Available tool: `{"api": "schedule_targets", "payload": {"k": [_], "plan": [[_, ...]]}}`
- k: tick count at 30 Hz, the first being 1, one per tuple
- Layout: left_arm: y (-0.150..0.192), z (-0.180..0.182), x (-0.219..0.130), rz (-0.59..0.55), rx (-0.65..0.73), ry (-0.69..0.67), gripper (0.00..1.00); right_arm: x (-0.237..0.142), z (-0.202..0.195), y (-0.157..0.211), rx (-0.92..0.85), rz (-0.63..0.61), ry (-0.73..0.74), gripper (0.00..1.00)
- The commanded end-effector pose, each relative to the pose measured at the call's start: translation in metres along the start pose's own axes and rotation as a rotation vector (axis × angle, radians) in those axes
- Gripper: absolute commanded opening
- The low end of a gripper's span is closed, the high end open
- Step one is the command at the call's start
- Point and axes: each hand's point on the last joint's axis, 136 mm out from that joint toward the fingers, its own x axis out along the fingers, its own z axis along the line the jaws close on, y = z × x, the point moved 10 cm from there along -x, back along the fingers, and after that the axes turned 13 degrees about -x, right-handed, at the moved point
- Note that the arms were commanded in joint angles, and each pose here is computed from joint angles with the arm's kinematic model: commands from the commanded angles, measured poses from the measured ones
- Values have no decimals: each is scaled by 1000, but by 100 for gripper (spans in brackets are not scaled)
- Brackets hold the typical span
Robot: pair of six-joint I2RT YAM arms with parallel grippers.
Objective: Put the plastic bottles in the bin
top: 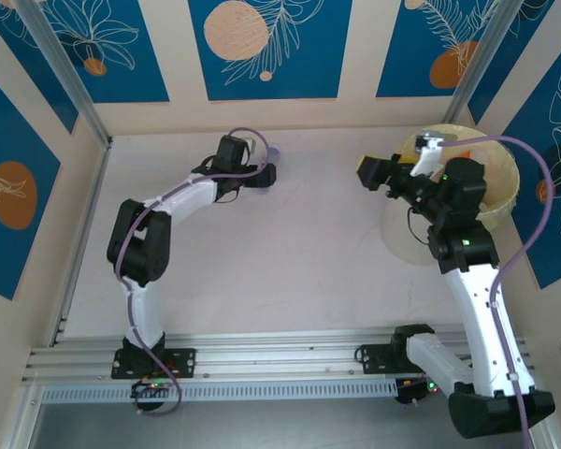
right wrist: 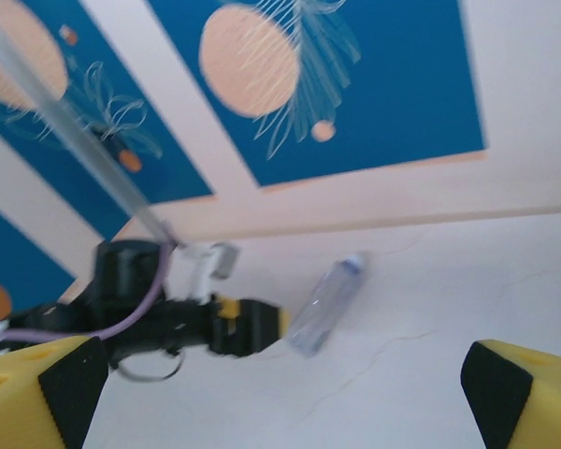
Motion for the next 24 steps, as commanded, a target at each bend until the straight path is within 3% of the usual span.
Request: {"api": "schedule_targets", "payload": {"k": [1, 8, 15, 24], "plan": [[-1, 3, 18, 42, 85, -82, 100, 25, 9, 12, -16, 14, -37, 100], [-7, -5, 53, 178, 164, -152, 96, 50, 26, 22, -93, 58, 0, 99], [4, -14, 84, 185, 227, -258, 88, 50, 22, 27, -120, 83, 94, 99], [6, -19, 107, 188, 227, -287, 64, 43, 18, 35, -113, 108, 144, 99]]}}
